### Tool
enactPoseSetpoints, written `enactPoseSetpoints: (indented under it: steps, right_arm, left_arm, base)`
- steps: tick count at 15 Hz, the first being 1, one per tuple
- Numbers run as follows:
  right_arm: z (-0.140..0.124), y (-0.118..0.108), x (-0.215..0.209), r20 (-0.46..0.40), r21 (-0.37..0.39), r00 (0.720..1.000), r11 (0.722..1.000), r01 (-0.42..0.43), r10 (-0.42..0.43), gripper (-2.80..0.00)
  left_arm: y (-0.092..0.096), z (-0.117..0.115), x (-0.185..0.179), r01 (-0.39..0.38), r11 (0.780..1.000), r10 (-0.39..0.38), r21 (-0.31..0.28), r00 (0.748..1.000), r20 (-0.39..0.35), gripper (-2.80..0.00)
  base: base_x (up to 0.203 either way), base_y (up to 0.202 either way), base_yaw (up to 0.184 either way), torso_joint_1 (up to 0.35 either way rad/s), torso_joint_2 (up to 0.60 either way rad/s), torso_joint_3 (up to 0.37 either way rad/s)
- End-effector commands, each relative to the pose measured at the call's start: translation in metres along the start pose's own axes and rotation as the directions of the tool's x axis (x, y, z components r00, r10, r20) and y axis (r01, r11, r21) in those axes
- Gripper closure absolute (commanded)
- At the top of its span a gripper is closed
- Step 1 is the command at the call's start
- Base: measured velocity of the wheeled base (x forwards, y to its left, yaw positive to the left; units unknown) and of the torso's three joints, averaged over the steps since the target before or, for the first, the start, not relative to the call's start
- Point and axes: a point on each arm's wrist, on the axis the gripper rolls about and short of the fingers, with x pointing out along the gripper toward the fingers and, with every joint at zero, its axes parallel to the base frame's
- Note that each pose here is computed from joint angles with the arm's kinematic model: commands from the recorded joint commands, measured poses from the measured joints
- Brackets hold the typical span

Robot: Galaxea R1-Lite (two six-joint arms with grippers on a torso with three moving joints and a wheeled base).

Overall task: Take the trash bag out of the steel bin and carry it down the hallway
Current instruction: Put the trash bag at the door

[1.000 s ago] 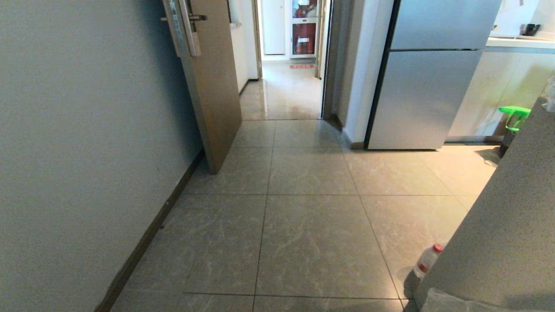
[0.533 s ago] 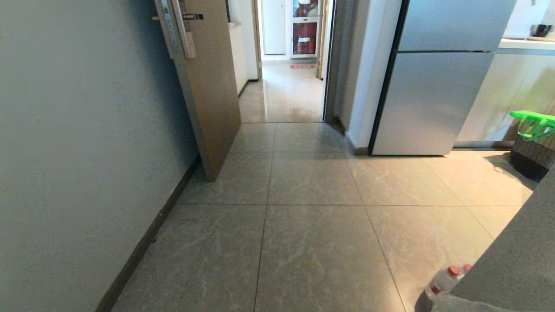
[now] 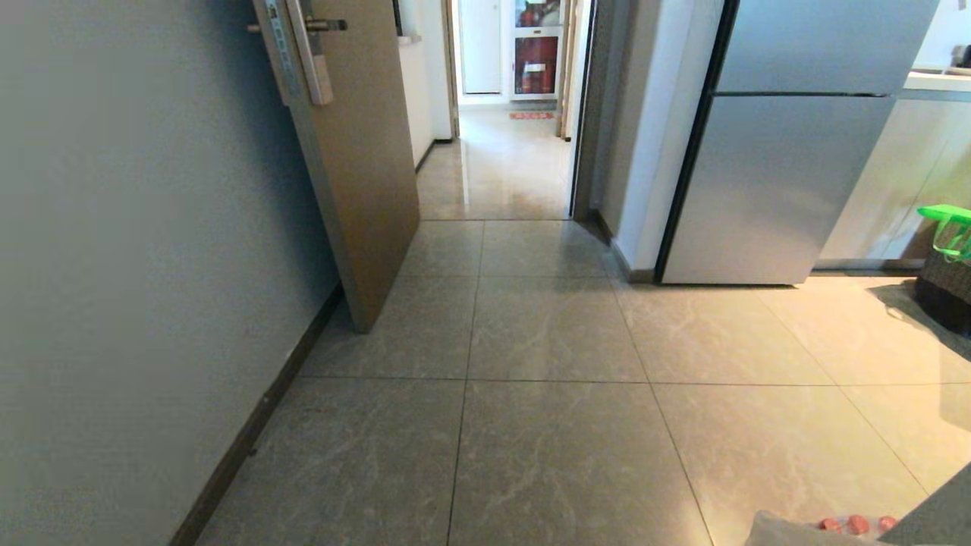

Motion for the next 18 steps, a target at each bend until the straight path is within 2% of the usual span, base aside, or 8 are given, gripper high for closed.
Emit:
enactPoseSetpoints:
  steps: [1, 18]
  right_arm:
    - [0.0000, 0.0000, 0.0000, 0.000, -0.001, 1.000, 1.000, -0.001, 0.001, 0.00]
    - [0.0003, 0.0000, 0.0000, -0.001, -0.001, 1.000, 1.000, -0.001, 0.001, 0.00]
  left_arm:
    - [0.0000, 0.0000, 0.0000, -0.001, 1.000, 0.001, 0.000, 1.000, 0.000, 0.00]
    - [0.0000, 0.0000, 0.0000, -0.001, 1.000, 0.001, 0.000, 1.000, 0.000, 0.00]
  base:
    - [0.185, 0.000, 0.005, -0.001, 0.00, 0.002]
    - [0.193, 0.000, 0.000, 0.002, 0.00, 0.002]
